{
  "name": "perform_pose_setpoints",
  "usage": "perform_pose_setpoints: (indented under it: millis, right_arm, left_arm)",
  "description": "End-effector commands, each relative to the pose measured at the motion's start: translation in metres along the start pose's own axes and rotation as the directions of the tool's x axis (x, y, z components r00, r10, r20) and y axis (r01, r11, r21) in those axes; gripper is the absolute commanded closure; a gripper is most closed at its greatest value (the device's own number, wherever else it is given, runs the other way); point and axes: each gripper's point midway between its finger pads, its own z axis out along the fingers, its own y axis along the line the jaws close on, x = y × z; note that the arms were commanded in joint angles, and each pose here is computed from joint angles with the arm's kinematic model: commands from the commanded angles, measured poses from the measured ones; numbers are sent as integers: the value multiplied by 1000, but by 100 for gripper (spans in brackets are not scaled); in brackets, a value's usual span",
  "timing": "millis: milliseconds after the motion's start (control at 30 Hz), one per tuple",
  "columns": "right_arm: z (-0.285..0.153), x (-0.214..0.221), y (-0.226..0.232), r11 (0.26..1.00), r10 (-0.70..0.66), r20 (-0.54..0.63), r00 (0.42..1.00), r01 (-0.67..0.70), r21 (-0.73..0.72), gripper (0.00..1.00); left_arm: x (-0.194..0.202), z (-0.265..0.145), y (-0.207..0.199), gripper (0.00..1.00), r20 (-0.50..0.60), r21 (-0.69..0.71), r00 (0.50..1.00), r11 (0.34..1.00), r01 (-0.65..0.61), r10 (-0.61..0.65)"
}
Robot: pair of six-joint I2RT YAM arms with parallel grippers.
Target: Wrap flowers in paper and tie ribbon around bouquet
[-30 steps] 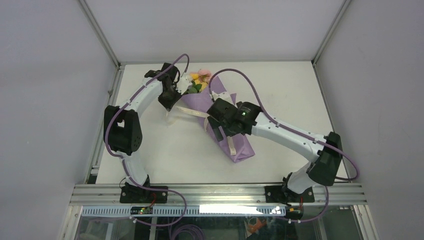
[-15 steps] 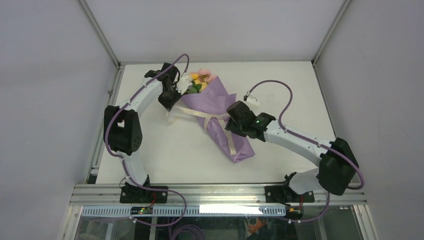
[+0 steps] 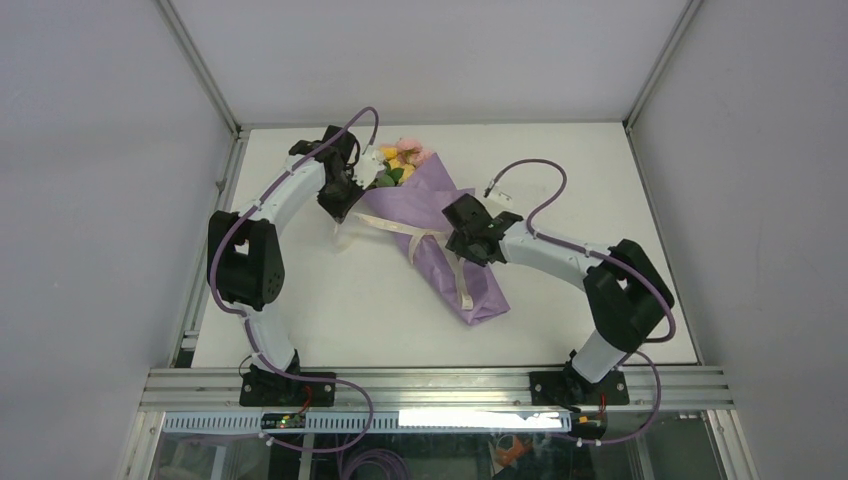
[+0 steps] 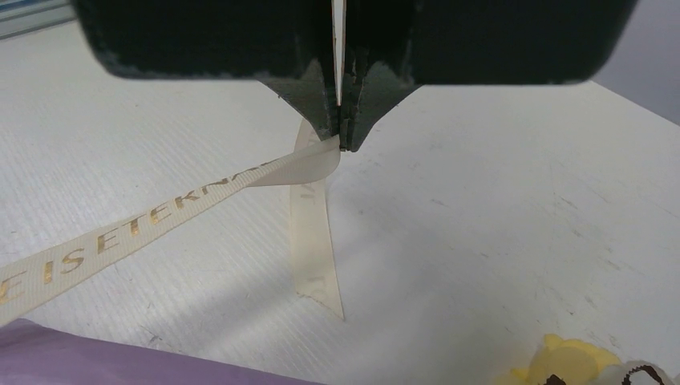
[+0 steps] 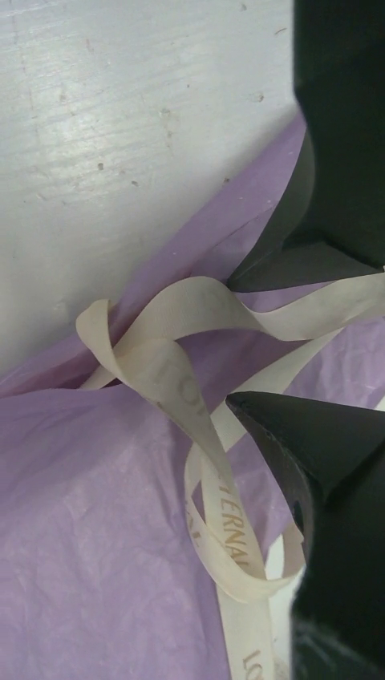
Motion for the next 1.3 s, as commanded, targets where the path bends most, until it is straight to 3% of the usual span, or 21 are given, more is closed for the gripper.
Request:
perform_pose_setpoints:
  millis: [0, 267, 367, 533, 667, 767, 867, 967, 1067, 1167, 1267]
  right_arm:
    - [10, -32, 21, 998, 64, 95, 993, -61, -35, 49]
    - [11, -38, -5, 1000, 16, 85, 996, -17, 14, 100]
    - [-9, -43, -13, 1000, -21, 51, 998, 21, -1, 100]
    - [-51, -55, -21, 982, -87, -93, 992, 69, -176, 100]
    - [-84, -72, -8, 930, -165, -101, 981, 121, -347, 100]
    - [-81, -96, -18, 939, -138, -88, 987, 102, -329, 100]
    - [-73, -153, -57, 976, 0, 26, 1000, 6, -216, 100]
    - [-73, -218, -155, 980, 186, 228, 956, -198, 33, 100]
    - [-102, -249, -271, 866, 330, 430, 841, -451, 217, 100]
    - [-154, -258, -333, 770, 299, 595, 746, -557, 311, 100]
    - [-192, -253, -371, 689, 253, 673, 696, -618, 380, 100]
  left_arm:
    - [-12, -13, 2, 100, 60, -5, 998, 1000, 13, -13]
    - [-12, -20, 2, 100, 73, -11, 997, 1000, -1, 2]
    - [-10, -20, 6, 100, 63, -27, 998, 1000, -7, 9]
    - [-8, -18, 7, 100, 54, -30, 998, 999, -29, 31]
    - [-9, -23, 5, 100, 68, -27, 997, 999, -32, 34]
    - [-8, -28, 2, 100, 81, -19, 996, 999, -38, 40]
    - [6, -30, 7, 100, 56, -38, 997, 998, -58, 60]
    - [41, -28, 26, 100, -2, -64, 999, 997, -45, 45]
    - [91, -22, 57, 100, -95, -148, 995, 987, -56, 42]
    - [138, -15, 89, 100, -197, -265, 978, 957, -115, 63]
    - [174, -4, 121, 100, -319, -394, 941, 887, -241, 114]
